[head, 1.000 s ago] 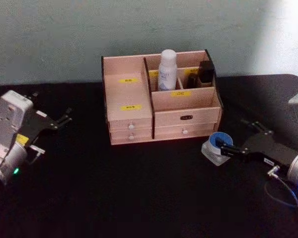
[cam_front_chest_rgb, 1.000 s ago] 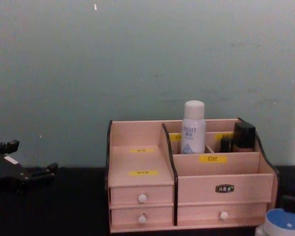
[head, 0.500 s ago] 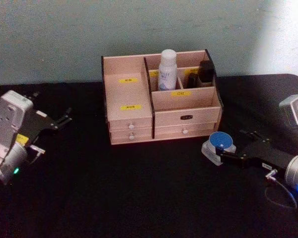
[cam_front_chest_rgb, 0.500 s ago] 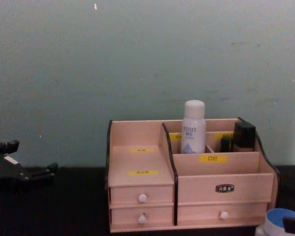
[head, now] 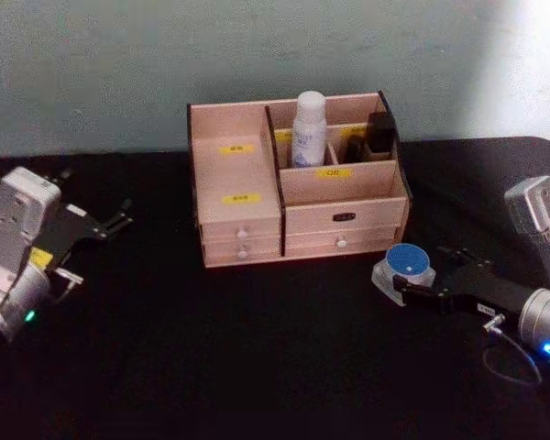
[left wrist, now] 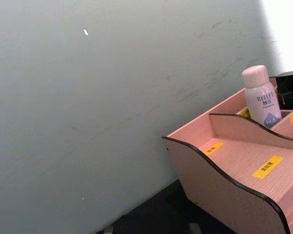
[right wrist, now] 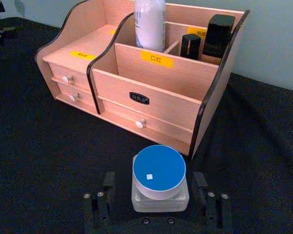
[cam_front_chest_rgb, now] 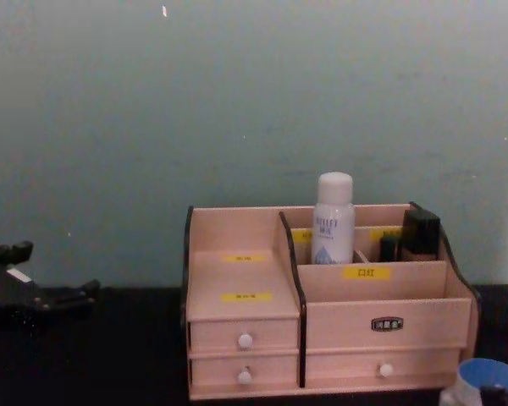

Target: Pick up the facial cleanser and watermelon frost from the table and place them into the tiered storage box.

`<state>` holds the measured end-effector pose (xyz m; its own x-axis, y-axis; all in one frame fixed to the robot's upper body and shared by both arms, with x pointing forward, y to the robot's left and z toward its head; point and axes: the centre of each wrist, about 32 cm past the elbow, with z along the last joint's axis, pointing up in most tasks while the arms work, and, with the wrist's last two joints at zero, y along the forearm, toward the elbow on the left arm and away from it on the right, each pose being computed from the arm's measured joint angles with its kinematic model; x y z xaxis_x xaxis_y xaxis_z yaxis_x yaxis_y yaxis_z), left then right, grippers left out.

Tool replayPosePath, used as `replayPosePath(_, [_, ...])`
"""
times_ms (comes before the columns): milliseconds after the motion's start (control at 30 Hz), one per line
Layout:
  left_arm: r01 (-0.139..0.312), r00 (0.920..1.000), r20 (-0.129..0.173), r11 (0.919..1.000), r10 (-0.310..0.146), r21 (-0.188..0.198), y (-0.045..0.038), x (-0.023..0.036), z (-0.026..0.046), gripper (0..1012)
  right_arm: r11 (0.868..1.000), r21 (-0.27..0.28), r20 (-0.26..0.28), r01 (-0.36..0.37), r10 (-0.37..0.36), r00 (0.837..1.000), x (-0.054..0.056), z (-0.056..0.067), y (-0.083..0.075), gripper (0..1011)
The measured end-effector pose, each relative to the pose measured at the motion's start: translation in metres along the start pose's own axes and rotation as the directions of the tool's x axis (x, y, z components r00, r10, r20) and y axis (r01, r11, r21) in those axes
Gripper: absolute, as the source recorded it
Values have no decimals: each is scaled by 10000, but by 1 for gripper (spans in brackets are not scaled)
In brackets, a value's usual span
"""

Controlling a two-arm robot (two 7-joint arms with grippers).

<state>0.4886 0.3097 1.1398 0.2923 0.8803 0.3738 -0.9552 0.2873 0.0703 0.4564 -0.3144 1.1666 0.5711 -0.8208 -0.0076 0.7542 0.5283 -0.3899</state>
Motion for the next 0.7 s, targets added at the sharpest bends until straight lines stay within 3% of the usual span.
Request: replayPosePath(700, [0,10000,-1,10000,0,0,0,0,0,1001,10000,-74,100,-3,4,9999,23,-12,97,1000])
